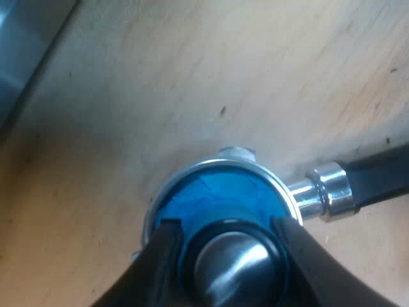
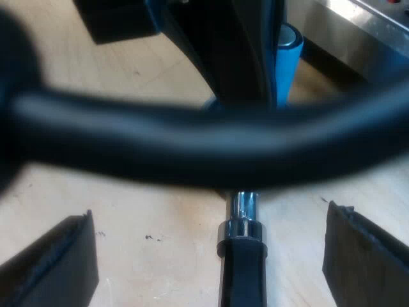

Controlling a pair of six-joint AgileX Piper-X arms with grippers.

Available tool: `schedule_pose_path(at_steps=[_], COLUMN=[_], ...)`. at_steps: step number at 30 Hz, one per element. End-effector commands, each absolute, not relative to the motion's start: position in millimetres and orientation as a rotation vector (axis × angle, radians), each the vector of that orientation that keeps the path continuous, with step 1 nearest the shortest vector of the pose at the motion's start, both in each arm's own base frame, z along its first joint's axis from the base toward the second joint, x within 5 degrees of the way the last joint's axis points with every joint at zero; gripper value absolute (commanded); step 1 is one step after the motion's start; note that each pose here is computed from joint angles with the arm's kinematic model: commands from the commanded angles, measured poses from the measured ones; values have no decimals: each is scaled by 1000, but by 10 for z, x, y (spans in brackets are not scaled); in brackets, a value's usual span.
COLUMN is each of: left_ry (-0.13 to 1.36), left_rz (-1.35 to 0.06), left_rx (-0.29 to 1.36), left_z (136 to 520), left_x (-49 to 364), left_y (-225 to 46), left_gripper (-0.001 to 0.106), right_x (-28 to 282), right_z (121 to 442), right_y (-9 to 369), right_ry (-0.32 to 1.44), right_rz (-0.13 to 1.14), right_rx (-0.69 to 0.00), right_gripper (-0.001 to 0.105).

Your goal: Grind coffee beans and then tamp

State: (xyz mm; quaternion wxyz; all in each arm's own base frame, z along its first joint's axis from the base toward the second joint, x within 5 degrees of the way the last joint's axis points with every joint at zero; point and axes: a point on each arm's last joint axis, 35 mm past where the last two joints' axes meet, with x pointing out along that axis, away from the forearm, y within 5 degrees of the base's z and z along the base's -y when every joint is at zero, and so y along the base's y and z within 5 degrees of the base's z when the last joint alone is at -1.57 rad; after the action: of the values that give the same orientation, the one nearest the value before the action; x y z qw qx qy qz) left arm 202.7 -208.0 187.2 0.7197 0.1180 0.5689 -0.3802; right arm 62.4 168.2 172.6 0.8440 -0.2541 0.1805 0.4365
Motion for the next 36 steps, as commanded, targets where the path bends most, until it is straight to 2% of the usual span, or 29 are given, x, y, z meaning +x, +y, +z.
schedule_pose_path(at_steps=[1,8,16,24,28,36], left_ry=[1343,1403,1398,1224,1140,1116], left_rz=[-814,-796,-798,-861,-883,-846], left_rx=[290,307,306,246,223,248], left_z=[1647,1448,1454,1970,2272,2525], left_x=[1915,1784,1780,1885,1911,1807], left_y=[-1981,-1854,-1851,-1959,-1985,-1852], left_gripper=[0,0,0,0,0,0], right_x=[623,620,619,619,623,660], right_z=[1742,1721,1715,1715,1742,1990], right_y=[1683,1671,1667,1667,1683,1809], right_ry=[365,369,371,364,336,284], right_rz=[919,919,918,922,932,934], right_rx=[-536,-541,-542,-556,-590,-534], right_gripper=[74,74,74,74,74,74])
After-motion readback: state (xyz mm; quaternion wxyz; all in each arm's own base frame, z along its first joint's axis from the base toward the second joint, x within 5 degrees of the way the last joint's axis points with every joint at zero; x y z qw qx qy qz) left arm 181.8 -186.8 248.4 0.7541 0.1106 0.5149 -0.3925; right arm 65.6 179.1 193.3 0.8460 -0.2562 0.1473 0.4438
